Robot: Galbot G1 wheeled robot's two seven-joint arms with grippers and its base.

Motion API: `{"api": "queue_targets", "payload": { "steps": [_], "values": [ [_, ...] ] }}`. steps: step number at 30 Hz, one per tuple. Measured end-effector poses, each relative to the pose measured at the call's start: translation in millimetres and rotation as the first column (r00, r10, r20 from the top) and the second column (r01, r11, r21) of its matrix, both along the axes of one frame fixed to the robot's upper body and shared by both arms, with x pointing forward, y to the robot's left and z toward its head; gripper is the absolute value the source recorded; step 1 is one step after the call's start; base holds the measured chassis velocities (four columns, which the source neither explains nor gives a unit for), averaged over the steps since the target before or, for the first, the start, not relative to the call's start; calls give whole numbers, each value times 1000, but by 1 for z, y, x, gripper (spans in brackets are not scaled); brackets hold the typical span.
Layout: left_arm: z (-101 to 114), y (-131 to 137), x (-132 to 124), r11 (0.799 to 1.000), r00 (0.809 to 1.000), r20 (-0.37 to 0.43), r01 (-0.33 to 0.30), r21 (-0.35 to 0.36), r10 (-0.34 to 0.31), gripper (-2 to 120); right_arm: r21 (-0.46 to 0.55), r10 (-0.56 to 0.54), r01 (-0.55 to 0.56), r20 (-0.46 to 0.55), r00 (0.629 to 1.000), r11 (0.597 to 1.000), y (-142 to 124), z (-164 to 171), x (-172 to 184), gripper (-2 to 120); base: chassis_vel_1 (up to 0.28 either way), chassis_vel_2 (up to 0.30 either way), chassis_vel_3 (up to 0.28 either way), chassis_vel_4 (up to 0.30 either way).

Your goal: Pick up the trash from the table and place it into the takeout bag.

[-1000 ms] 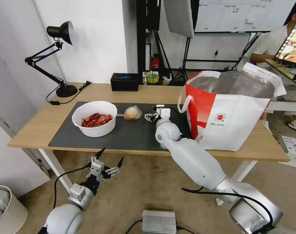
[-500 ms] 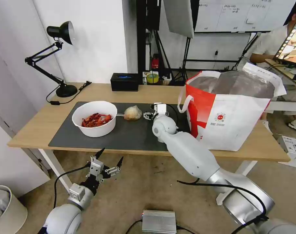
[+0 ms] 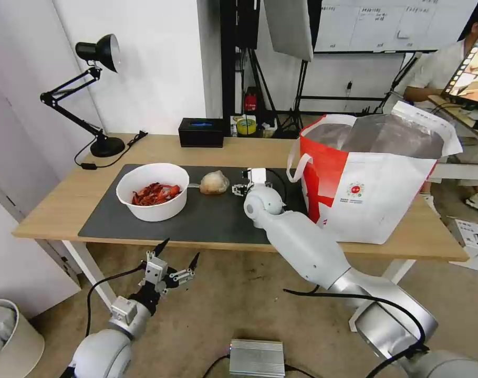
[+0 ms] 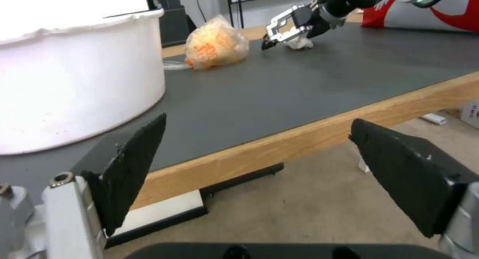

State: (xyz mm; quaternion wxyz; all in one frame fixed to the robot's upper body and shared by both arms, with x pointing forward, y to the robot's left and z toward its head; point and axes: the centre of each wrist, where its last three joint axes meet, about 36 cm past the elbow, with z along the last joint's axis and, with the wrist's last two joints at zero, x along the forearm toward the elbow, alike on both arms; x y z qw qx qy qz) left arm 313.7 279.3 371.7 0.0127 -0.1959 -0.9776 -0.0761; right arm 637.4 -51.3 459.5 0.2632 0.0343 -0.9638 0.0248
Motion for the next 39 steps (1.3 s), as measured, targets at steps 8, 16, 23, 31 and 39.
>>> {"api": "queue_targets", "payload": {
  "steps": [8, 16, 23, 31, 39],
  "values": [
    [-1, -2, -1, 1000, 1000, 0, 0, -5, 0, 100, 6, -5, 5, -3, 1000, 1000, -3, -2, 2, 100, 0, 0, 0, 0],
    [-3, -3, -1, 1000, 1000, 3, 0, -9, 0, 100, 12, -8, 8, -7, 1000, 1000, -2, -7, -2, 71, 0, 0, 0, 0],
    [-3, -3, 0, 1000, 1000, 6, 2, -9, -2, 100, 10, -15, 15, -8, 1000, 1000, -4, -8, -4, 46, 0, 0, 0, 0],
    [-3, -4, 0, 1000, 1000, 6, 4, -10, -4, 100, 13, -24, 24, -8, 1000, 1000, -6, -8, -4, 19, 0, 0, 0, 0],
    [-3, -4, -1, 1000, 1000, 7, 4, -9, -3, 100, 49, -18, 15, 41, 999, 999, -11, 4, -10, 0, 0, 0, 0, 0]
  ]
}}
